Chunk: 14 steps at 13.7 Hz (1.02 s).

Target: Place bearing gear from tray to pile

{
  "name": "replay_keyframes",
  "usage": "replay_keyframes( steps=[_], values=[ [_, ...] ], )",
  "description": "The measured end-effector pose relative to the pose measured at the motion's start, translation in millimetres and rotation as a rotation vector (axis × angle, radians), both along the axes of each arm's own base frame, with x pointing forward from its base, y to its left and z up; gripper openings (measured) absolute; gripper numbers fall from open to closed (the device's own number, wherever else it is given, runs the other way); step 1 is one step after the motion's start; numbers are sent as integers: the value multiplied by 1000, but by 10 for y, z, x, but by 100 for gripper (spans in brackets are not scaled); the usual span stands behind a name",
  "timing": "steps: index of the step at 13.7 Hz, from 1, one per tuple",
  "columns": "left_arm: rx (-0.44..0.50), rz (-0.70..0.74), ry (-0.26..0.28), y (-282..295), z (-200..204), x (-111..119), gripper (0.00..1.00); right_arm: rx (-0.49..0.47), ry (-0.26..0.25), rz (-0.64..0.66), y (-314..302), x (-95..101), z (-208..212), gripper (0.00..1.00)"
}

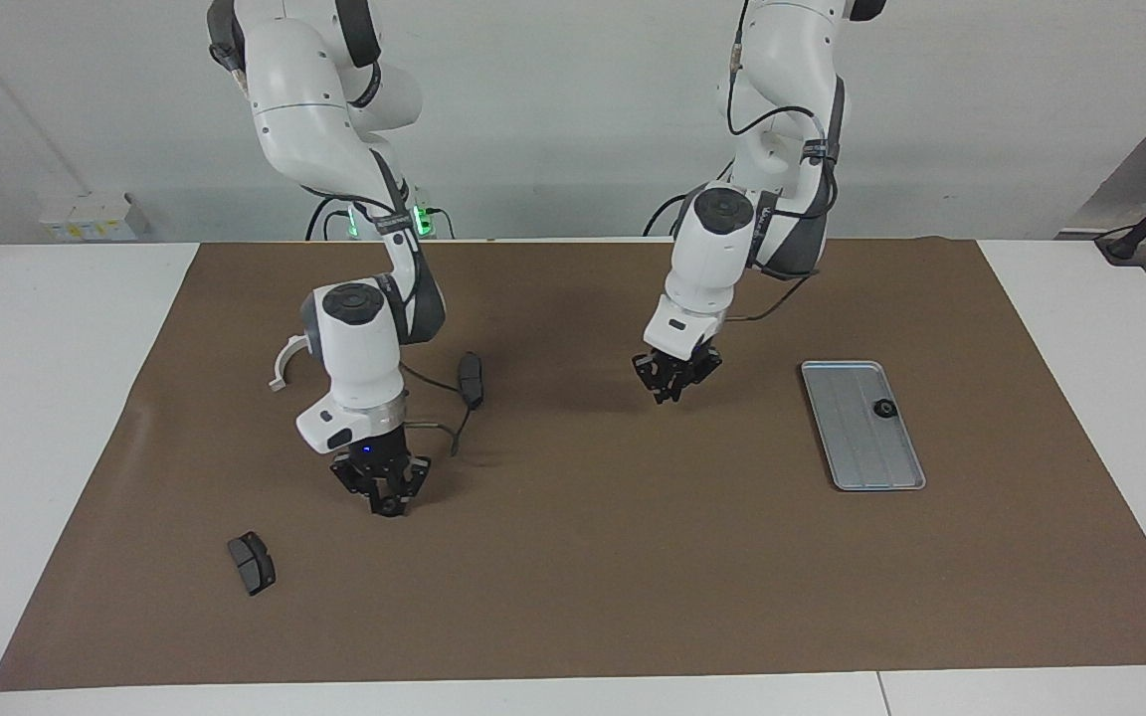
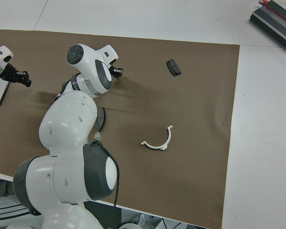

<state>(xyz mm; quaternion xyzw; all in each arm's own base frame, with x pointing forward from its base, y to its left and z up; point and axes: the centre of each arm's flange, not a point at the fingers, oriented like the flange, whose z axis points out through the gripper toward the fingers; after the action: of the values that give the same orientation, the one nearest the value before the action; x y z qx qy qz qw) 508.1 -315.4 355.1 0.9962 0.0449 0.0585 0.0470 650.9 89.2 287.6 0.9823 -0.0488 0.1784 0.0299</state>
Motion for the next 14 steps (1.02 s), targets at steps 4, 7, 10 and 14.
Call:
replay_keyframes(
  steps=[4, 7, 10, 14],
  values=[
    [2, -43, 2, -260, -342, -233, 33, -28, 29, -30, -635, -211, 57, 34],
    [3, -51, 3, -332, -400, -272, 66, -46, 51, -24, -866, -400, 92, 34],
    [-6, 8, -22, -95, -251, -12, 99, -70, 86, -9, -1047, -517, 130, 39],
    [35, 105, 10, 1107, 125, 708, 100, -86, 121, -3, -979, -550, 277, 80]
  ],
)
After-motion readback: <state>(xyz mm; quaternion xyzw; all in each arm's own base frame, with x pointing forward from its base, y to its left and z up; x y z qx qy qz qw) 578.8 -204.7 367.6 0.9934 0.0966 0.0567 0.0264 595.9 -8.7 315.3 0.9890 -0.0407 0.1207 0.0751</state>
